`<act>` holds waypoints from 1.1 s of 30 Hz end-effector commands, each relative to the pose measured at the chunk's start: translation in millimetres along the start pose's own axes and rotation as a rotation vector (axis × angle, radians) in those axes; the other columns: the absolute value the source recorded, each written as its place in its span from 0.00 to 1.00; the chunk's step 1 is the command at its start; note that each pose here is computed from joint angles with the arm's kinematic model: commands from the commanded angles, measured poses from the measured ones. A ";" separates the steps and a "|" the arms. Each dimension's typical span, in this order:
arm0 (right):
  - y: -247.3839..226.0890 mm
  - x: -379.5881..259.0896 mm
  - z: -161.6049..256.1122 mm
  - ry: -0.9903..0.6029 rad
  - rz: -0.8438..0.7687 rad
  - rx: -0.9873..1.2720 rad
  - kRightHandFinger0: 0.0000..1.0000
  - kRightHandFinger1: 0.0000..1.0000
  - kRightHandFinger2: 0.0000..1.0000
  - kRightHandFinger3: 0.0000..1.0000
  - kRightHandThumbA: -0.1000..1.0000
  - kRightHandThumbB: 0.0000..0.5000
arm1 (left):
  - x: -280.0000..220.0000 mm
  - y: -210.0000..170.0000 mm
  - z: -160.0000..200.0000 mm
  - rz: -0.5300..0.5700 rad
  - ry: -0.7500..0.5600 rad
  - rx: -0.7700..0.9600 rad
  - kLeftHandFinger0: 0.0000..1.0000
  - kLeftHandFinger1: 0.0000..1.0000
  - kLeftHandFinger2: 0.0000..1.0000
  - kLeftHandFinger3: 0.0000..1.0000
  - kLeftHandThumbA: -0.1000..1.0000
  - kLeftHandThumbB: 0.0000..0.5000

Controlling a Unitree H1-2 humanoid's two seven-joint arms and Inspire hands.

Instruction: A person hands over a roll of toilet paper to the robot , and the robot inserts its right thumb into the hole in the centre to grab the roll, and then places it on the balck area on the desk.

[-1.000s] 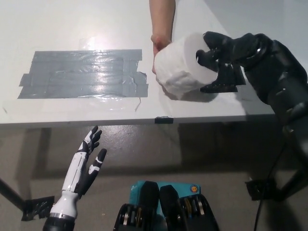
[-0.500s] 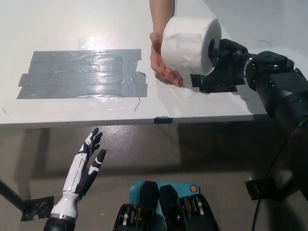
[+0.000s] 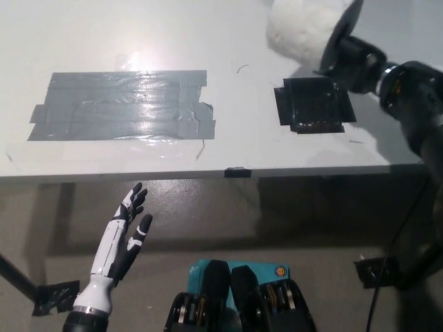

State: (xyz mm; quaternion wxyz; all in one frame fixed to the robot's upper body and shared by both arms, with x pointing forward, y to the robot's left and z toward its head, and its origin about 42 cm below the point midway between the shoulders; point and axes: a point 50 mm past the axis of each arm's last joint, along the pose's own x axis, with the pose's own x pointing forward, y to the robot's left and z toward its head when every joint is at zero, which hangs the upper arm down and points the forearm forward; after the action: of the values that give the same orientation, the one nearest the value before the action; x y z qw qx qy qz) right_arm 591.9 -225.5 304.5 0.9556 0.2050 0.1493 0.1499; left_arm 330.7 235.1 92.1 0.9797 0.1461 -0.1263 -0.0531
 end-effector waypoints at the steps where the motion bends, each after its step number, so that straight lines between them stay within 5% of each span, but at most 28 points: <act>1: 7.1 -19.7 83.0 -0.126 0.050 -0.102 0.00 0.47 0.98 1.00 0.00 0.15 | 3.9 4.7 7.3 0.007 -0.047 0.017 1.00 1.00 1.00 1.00 0.93 0.32; 14: -34.8 -40.2 88.5 -0.030 -0.033 -0.440 0.10 0.58 1.00 1.00 0.00 0.15 | -0.1 6.9 4.8 0.015 -0.039 0.009 1.00 1.00 1.00 1.00 0.92 0.30; 17: -44.1 -42.8 84.3 0.020 -0.077 -0.601 0.14 0.65 1.00 1.00 0.00 0.27 | -1.0 7.4 4.0 0.016 -0.041 0.007 1.00 1.00 1.00 1.00 0.91 0.30; 22: -50.5 -40.0 71.2 0.066 -0.149 -0.808 0.13 0.57 1.00 1.00 0.00 0.31 | -2.4 6.4 4.1 0.017 -0.049 -0.006 1.00 1.00 1.00 1.00 0.97 0.32; 23: -50.7 -39.6 69.6 0.079 -0.156 -0.843 0.12 0.53 0.98 0.98 0.00 0.32 | -2.6 6.3 4.6 0.018 -0.049 -0.008 1.00 1.00 1.00 1.00 0.97 0.32; 25: -47.8 -37.3 65.9 0.112 -0.166 -1.071 0.01 0.35 0.72 0.66 0.00 0.37 | -4.4 5.6 4.7 0.014 -0.048 -0.008 1.00 1.00 1.00 1.00 0.98 0.33; 26: -45.6 -35.3 63.7 0.123 -0.167 -1.080 0.00 0.34 0.71 0.63 0.00 0.38 | -4.5 6.0 4.4 0.013 -0.046 -0.005 1.00 1.00 1.00 1.00 0.98 0.33; 29: -40.8 -32.7 62.4 0.128 -0.158 -1.129 0.03 0.47 0.87 0.78 0.00 0.40 | -4.2 6.4 4.7 0.015 -0.047 -0.004 1.00 1.00 1.00 1.00 0.99 0.32; 31: -36.7 -31.2 63.6 0.126 -0.147 -1.147 0.15 0.67 1.00 0.83 0.00 0.43 | -2.7 6.7 5.6 0.015 -0.049 -0.004 1.00 1.00 1.00 1.00 0.98 0.32; 33: -33.0 -29.2 63.4 0.142 -0.145 -1.132 0.17 0.73 1.00 0.94 0.00 0.38 | -2.3 6.2 6.4 0.013 -0.047 -0.006 1.00 1.00 1.00 1.00 0.98 0.32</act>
State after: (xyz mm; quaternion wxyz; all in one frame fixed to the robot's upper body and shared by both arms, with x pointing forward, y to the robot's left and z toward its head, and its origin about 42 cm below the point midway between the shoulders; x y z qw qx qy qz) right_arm 584.4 -294.8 302.1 0.9184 -0.3075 0.1941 0.1560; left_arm 325.5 236.9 87.8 0.9815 0.1402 -0.1205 -0.0506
